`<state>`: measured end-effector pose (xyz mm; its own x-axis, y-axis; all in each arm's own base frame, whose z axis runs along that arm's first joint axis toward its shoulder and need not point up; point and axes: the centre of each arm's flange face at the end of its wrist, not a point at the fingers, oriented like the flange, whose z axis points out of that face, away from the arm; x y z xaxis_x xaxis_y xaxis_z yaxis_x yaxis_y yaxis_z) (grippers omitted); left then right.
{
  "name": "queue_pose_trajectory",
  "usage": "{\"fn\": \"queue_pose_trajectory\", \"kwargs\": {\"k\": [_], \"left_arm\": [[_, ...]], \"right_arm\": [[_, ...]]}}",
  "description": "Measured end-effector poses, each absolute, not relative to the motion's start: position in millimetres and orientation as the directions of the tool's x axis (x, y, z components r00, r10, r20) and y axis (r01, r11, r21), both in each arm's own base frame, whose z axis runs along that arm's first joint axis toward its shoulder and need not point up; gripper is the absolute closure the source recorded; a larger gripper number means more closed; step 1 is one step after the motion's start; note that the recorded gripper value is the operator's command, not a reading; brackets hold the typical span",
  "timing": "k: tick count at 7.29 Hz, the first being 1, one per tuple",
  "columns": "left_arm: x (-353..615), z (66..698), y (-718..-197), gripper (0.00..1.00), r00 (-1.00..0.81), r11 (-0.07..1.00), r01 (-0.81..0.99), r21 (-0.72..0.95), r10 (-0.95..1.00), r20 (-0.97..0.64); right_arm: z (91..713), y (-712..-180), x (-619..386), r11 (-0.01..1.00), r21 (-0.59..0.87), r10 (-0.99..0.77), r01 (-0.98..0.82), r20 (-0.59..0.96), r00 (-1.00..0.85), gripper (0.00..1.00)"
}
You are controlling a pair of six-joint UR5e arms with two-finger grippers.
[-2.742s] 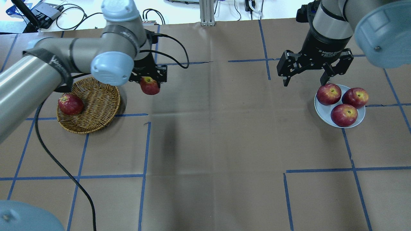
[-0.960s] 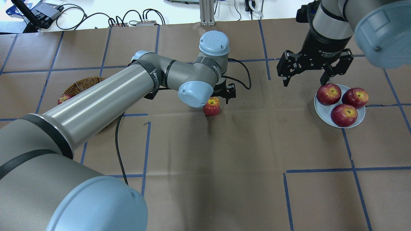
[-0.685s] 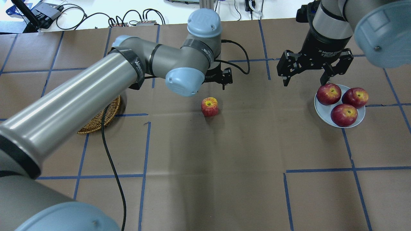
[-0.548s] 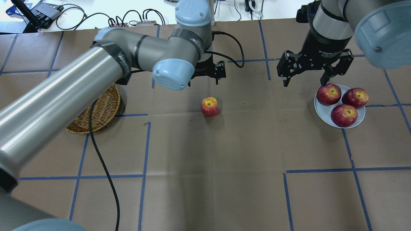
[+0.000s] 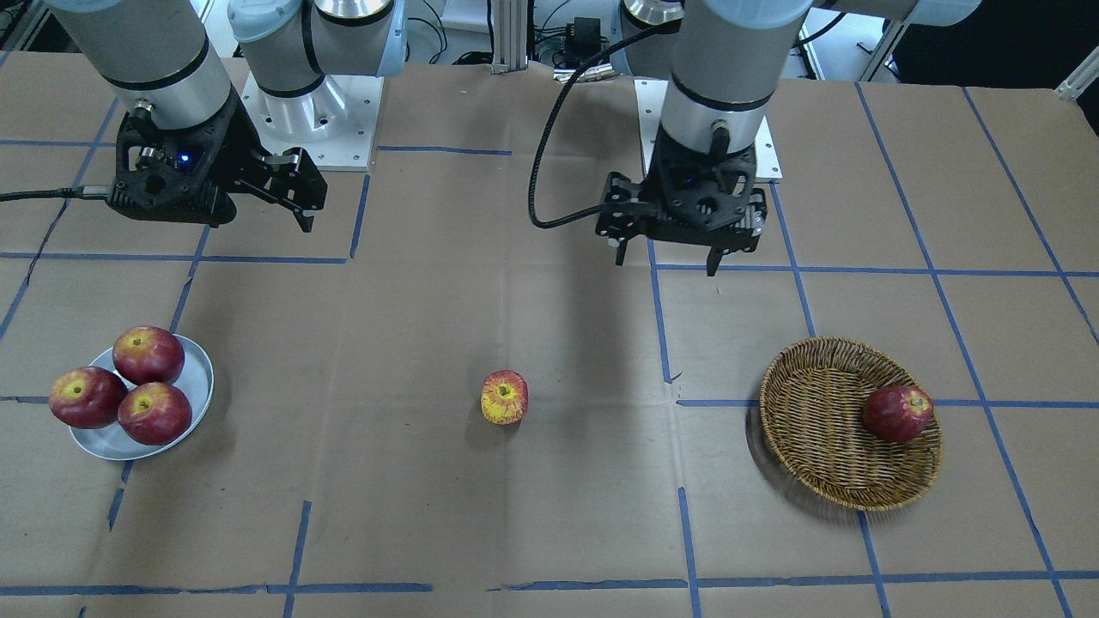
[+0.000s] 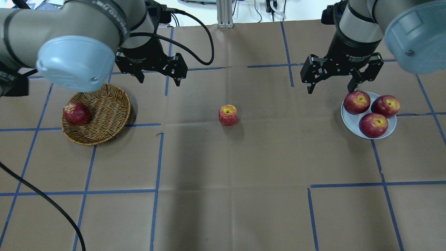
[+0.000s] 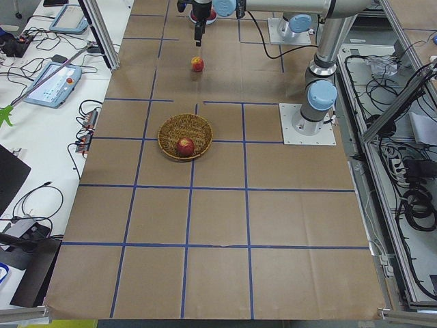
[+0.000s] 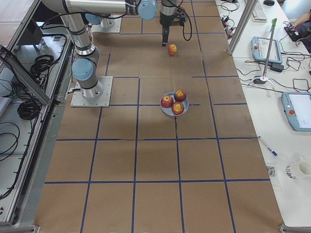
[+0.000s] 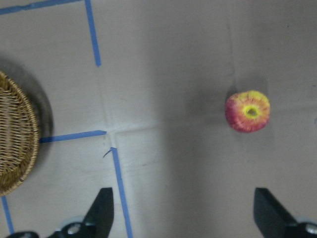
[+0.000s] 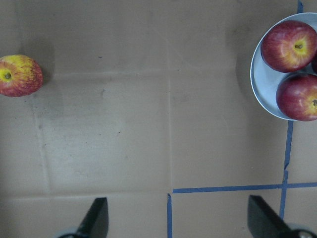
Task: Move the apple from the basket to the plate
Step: 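Open and withdraw the left gripper while the right gripper approaches the apple, then lower the right gripper over the striped apple and close on it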
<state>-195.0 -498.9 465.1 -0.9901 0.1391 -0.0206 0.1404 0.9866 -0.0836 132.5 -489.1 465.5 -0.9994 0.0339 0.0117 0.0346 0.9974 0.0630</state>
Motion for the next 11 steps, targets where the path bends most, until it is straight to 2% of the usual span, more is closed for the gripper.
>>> {"fn": "queue_pose_trajectory", "kwargs": {"k": [3, 6, 9, 11], "left_arm": [[-142.3, 444.7, -445.7, 0.01, -0.986, 0.985, 0.169, -0.043, 0.168, -0.008], [-139.1, 464.7, -458.4, 0.01, -0.985, 0.985, 0.171, -0.021, 0.171, -0.011], [-146.6, 474.5, -470.5, 0.01, -0.983, 0.983, 0.182, 0.003, 0.182, -0.006], [-148.2, 474.1, -471.2, 0.01, -0.983, 0.983, 0.184, 0.002, 0.184, -0.001]], "right_arm": [[474.4, -496.2, 136.5, 0.999, 0.011, 0.043, 0.043, 0.015, -0.999, 0.0], [455.1, -518.8, 204.9, 0.997, -0.006, 0.072, 0.072, 0.008, -0.997, 0.0], [395.5, -538.5, 322.7, 0.991, -0.034, 0.126, 0.126, -0.003, -0.992, 0.0], [339.3, -552.6, 361.8, 0.99, -0.047, 0.136, 0.136, -0.009, -0.991, 0.0]]}}
